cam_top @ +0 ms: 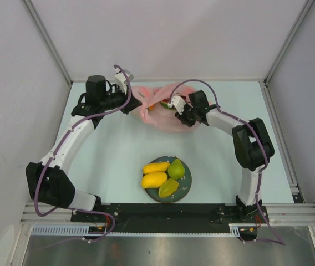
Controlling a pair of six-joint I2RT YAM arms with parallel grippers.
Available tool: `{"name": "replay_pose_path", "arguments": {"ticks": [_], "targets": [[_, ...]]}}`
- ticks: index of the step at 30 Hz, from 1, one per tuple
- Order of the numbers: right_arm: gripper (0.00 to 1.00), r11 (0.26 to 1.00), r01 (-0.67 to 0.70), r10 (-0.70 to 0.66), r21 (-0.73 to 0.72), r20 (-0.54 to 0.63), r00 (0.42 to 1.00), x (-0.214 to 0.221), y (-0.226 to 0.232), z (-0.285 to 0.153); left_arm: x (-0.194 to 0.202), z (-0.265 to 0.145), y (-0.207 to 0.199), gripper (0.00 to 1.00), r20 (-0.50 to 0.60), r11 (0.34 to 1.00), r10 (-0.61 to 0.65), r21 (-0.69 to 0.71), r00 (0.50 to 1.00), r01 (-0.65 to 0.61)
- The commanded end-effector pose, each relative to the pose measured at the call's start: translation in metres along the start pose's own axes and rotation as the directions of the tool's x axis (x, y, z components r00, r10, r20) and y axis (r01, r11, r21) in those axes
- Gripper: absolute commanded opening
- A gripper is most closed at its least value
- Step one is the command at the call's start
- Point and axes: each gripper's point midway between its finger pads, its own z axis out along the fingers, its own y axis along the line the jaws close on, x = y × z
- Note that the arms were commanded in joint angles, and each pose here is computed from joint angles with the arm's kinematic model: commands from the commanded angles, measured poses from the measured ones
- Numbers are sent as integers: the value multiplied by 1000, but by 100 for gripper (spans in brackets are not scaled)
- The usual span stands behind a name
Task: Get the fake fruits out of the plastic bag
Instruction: Take out the fake fruit from the plastic bag.
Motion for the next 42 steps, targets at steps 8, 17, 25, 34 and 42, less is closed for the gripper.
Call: {"name": "replay_pose_path", "arguments": {"ticks": [8,17,25,34,42], "targets": [[30,979,124,-112,-159,82,990,-63,113,-35,-26,-2,-4,0,63,998,63,19,996,-65],[30,969,246,-246,-2,54,968,-51,10,-1,-25,-4,-5,0,60,997,77,11,995,-78],[43,957,282,-284,65,29,958,-48,-48,23,-19,-6,-5,0,49,997,76,5,996,-76],[63,955,294,-294,25,16,956,-40,-61,59,-23,-7,-5,0,54,997,76,3,996,-76],[50,969,245,-245,6,-26,969,-22,-70,82,-24,-8,-6,0,56,997,82,4,995,-82]]}}
